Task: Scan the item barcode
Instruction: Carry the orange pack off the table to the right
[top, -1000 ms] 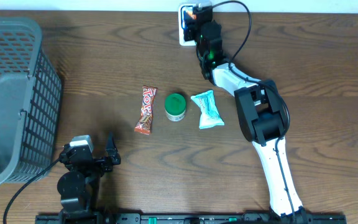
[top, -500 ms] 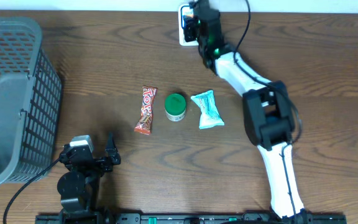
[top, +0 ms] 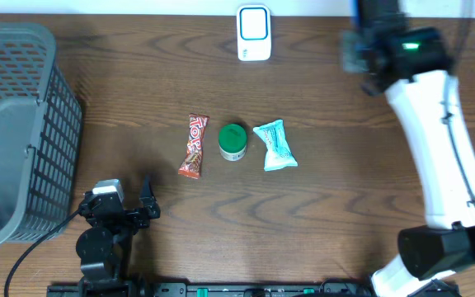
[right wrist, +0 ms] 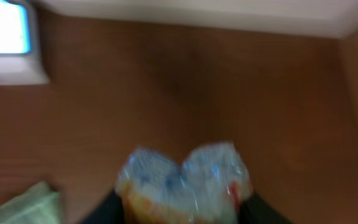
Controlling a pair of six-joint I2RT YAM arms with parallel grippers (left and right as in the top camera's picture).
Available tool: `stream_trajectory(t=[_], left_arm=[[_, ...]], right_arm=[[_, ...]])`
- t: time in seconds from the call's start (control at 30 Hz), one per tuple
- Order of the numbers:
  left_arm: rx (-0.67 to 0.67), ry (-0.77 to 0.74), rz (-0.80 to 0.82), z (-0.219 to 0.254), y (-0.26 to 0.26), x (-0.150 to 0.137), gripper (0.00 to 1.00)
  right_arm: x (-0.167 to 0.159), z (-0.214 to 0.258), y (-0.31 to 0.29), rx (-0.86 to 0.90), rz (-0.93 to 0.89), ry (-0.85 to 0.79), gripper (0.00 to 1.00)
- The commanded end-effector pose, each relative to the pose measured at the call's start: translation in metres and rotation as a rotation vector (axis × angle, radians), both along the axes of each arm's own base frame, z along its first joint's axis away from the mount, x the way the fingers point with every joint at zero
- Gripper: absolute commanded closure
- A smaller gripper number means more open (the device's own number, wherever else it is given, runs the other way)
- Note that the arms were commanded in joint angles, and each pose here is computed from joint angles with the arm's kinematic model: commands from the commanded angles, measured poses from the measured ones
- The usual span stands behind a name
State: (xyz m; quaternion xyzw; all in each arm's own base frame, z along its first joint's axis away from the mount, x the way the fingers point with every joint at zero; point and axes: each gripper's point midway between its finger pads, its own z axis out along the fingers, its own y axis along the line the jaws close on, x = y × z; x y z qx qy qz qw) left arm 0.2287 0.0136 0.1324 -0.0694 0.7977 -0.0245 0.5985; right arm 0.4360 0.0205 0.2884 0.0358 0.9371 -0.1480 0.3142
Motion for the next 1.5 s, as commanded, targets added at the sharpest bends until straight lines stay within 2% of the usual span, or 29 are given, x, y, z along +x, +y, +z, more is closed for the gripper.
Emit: stream_trajectory(t=[0.0, 0.1, 0.3, 0.57, 0.63, 0.83, 0.9, 0.97, 1.0, 1.07, 1.1, 1.27, 1.37, 1.47], left_arm=[[0.012, 0.034, -0.01, -0.011, -0.001, -0.002, 0.02], [0.012, 0.034, -0.01, -0.011, -0.001, -0.002, 0.02], [0.012, 0.034, -0.01, -0.011, -0.001, -0.002, 0.02], [0.012, 0.034, -0.01, -0.011, -0.001, -0.002, 0.02], [0.012, 0.034, -0.01, -0.011, -0.001, -0.002, 0.02], [0.012, 0.034, -0.01, -0.011, -0.001, -0.002, 0.02], [0.012, 0.034, -0.01, -0.011, -0.001, -0.002, 0.02], [0.012, 0.034, -0.01, -0.011, -0.001, -0.002, 0.02], [0.012, 0.034, -0.01, -0.011, -0.001, -0.002, 0.02], [0.012, 0.034, -0.01, -0.011, -0.001, -0.002, 0.02], [0.012, 0.034, -0.01, -0.011, -0.001, -0.002, 0.02], [0.012, 0.034, -0.01, -0.011, -0.001, -0.002, 0.02], [0.012, 0.034, -0.01, -0.011, -0.001, -0.002, 0.02], [0.012, 0.034, -0.01, -0.011, -0.001, -0.002, 0.02]], right_arm=[[-0.024, -0.013, -0.079, -0.072, -0.287, 0.071, 0.72], [-0.044, -0.028, -0.136, -0.056, -0.463, 0.124, 0.68], [-0.071, -0.065, -0.232, 0.004, -0.787, 0.106, 0.66], [-0.094, -0.156, -0.306, 0.126, -0.958, 0.032, 0.59], [-0.103, -0.177, -0.319, 0.145, -0.989, 0.0, 0.53], [-0.141, -0.206, -0.348, 0.147, -1.092, -0.014, 0.53], [-0.146, -0.206, -0.355, 0.146, -1.111, -0.022, 0.51], [-0.149, -0.204, -0.36, 0.141, -1.116, -0.026, 0.43], [-0.151, -0.202, -0.364, 0.133, -1.109, -0.021, 0.35], [-0.153, -0.198, -0.369, 0.119, -1.094, -0.017, 0.07], [-0.152, -0.193, -0.371, 0.112, -1.085, -0.021, 0.01], [-0.13, -0.148, -0.367, 0.131, -1.004, -0.09, 0.01], [-0.094, -0.109, -0.342, 0.27, -0.863, -0.193, 0.01], [-0.048, -0.058, -0.291, 0.485, -0.609, -0.327, 0.01]])
